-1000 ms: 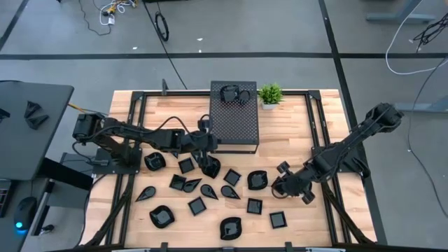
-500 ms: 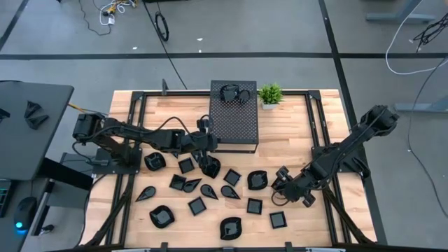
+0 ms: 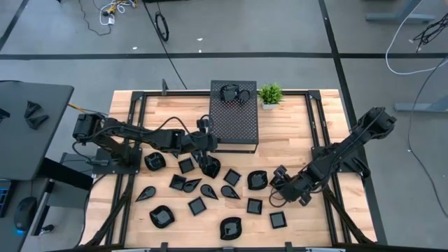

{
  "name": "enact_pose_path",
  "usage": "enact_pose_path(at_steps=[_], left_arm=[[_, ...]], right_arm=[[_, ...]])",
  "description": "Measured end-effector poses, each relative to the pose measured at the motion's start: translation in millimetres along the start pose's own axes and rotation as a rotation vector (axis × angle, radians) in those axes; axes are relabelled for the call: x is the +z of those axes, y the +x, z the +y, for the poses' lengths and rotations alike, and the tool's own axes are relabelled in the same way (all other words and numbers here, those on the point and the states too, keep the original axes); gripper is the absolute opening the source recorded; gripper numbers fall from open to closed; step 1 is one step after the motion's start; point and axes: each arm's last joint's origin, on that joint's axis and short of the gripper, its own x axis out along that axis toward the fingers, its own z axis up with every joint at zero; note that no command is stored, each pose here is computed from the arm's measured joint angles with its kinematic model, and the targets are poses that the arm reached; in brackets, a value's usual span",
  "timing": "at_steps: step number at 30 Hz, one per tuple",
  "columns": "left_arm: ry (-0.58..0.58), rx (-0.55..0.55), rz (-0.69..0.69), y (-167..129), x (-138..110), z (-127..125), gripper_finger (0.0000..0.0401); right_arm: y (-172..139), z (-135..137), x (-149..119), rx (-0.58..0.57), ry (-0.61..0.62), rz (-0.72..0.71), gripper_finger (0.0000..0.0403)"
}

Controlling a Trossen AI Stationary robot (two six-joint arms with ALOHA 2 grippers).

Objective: Pick & Place Mini shaped plates
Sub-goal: Put the black square plate on the shelf

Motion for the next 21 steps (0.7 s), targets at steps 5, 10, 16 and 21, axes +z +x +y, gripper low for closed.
enact_pose_path(at_steps=[5, 10, 16, 21], left_arm=[[0.005, 0.000, -0.003, -2, 1, -2, 0.0014], [0.029, 0.031, 0.018, -10, 1, -6, 0.0014], [-0.016, 0.038, 0.113, -24, -7, -2, 0.0014], [-0.052, -0.028, 0.057, -28, -3, 3, 0.0011]], right_arm=[[-2, -1, 3, -0.002, 0.042, -0.004, 0.0027], [-17, -4, 18, 0.011, 0.145, -0.044, 0.0010], [-60, -18, 49, 0.005, 0.329, -0.096, 0.0004], [-98, -37, 68, -0.054, 0.424, -0.122, 0.0005]])
